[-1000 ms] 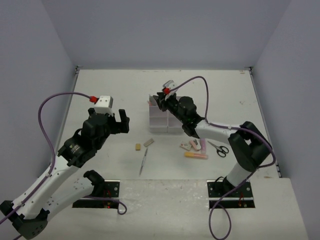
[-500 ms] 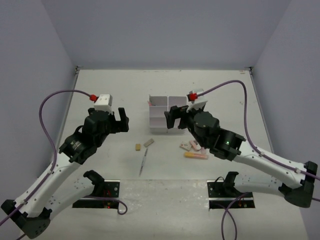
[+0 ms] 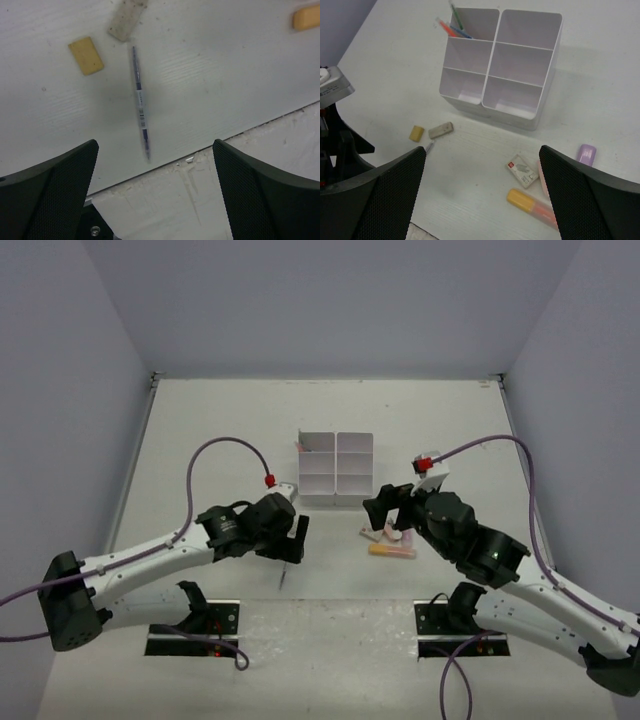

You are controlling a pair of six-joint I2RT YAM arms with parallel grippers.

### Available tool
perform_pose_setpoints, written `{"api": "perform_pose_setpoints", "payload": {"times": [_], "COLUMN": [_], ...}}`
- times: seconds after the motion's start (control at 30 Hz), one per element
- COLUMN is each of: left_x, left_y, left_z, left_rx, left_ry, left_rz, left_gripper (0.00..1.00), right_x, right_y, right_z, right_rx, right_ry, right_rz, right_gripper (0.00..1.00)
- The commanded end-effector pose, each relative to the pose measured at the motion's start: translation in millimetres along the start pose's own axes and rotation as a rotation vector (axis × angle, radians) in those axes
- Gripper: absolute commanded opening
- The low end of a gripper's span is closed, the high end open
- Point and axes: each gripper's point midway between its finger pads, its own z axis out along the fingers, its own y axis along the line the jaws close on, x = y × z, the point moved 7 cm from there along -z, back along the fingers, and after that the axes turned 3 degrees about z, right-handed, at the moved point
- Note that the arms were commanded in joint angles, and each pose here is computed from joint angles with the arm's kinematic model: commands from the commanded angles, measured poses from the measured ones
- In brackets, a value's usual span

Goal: Sort the stationery into containers
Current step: Pick up the pen from the center of the board.

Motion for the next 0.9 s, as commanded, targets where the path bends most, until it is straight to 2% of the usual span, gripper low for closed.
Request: {"api": "perform_pose_setpoints", "payload": {"times": [0.0, 0.07, 0.2, 0.27, 0.37, 0.47, 0.73, 0.77, 0.87], "left_x": [9, 18, 18, 18, 20, 20, 23, 23, 25], "left_y": [-8, -13, -22, -24, -24, -24, -18, -18, -18], "left_z": [15, 31, 50, 62, 75, 80, 83, 83, 82], "left_rx": [-0.110, -0.131, -0.121, -0.132, -0.170, -0.183, -0.217, -0.217, -0.211], "left_ry": [0.018, 0.050, 0.087, 0.105, 0.134, 0.139, 0.159, 0.160, 0.174], "left_rz": [-0.050, -0.030, 0.015, 0.055, 0.085, 0.093, 0.138, 0.140, 0.140], "left_gripper": [0.95, 0.87, 0.78, 0.68, 0.60, 0.59, 0.44, 0.40, 0.15], "right_x": [9, 11, 10, 14, 16, 20, 20, 20, 20], "right_y": [-5, -11, -19, -20, -17, -16, -15, -15, -16], "right_z": [1, 1, -1, 0, 3, 7, 12, 12, 12], "right_rx": [0.013, 0.028, 0.039, 0.027, 0.004, 0.006, 0.010, 0.008, 0.010], "right_ry": [0.027, 0.018, -0.012, -0.009, -0.001, 0.023, 0.029, 0.028, 0.022], "right_rz": [0.008, 0.004, 0.010, 0.006, 0.001, -0.012, -0.026, -0.025, -0.028], "right_gripper": [0.98, 0.98, 0.97, 0.96, 0.95, 0.94, 0.93, 0.93, 0.93]}}
